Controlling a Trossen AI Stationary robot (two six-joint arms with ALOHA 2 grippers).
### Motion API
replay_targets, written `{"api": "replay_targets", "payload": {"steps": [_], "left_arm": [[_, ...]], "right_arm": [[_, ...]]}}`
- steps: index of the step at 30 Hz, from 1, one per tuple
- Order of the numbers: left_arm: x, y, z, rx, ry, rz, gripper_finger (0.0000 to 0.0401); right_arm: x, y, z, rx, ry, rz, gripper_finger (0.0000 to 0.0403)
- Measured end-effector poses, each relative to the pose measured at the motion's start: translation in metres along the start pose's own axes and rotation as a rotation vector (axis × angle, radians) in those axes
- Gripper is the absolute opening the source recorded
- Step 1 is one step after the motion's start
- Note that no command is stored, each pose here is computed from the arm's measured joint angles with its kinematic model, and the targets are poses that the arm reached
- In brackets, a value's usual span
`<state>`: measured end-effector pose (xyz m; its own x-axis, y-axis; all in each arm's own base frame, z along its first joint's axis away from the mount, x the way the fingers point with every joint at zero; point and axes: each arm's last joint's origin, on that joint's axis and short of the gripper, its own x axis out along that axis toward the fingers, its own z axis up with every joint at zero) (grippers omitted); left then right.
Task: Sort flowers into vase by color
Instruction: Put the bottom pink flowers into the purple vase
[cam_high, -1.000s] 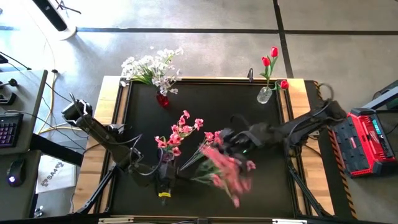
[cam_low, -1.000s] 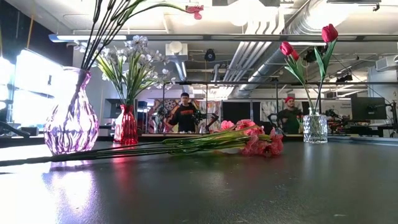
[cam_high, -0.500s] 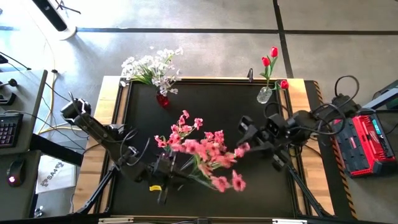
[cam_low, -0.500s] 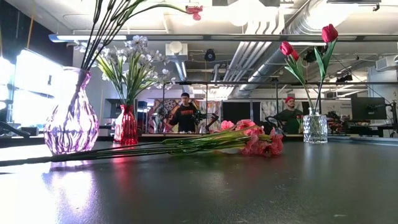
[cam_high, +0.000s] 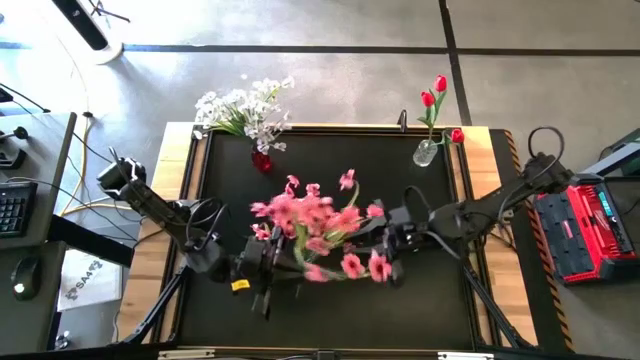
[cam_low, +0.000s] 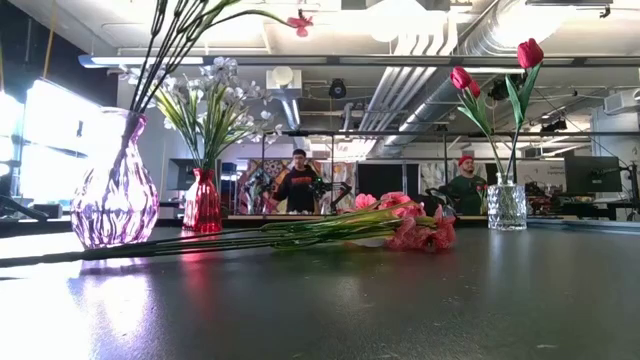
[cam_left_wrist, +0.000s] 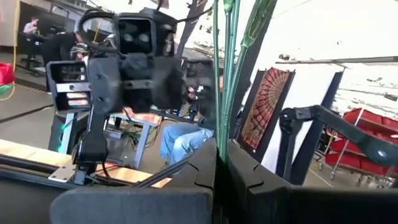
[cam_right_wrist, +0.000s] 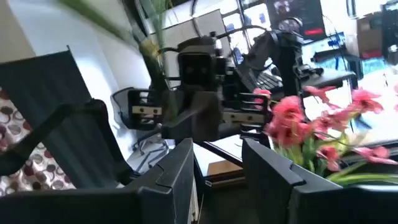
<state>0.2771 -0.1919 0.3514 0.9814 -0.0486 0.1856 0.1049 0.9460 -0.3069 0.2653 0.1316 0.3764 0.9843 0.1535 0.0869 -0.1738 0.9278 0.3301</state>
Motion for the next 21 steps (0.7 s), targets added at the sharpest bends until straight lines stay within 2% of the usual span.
{"api": "replay_targets", "payload": {"steps": [6, 12, 15, 21], "left_arm": [[0.004, 0.007, 0.000, -0.008, 0.003, 0.021, 0.0000], [0.006, 0.013, -0.006, -0.016, 0.064, 0.049, 0.0000], [0.007, 0.017, -0.011, -0.008, 0.113, 0.070, 0.0000], [0.010, 0.026, -0.016, -0.001, 0.163, 0.109, 0.0000]], "right_arm": [[0.023, -0.004, -0.016, -0.051, -0.036, 0.006, 0.0135], [0.032, -0.013, -0.012, -0.050, -0.124, 0.003, 0.0187], [0.034, -0.017, -0.008, -0.033, -0.141, 0.057, 0.0207], [0.036, -0.023, -0.007, -0.037, -0.128, 0.087, 0.0197]]}}
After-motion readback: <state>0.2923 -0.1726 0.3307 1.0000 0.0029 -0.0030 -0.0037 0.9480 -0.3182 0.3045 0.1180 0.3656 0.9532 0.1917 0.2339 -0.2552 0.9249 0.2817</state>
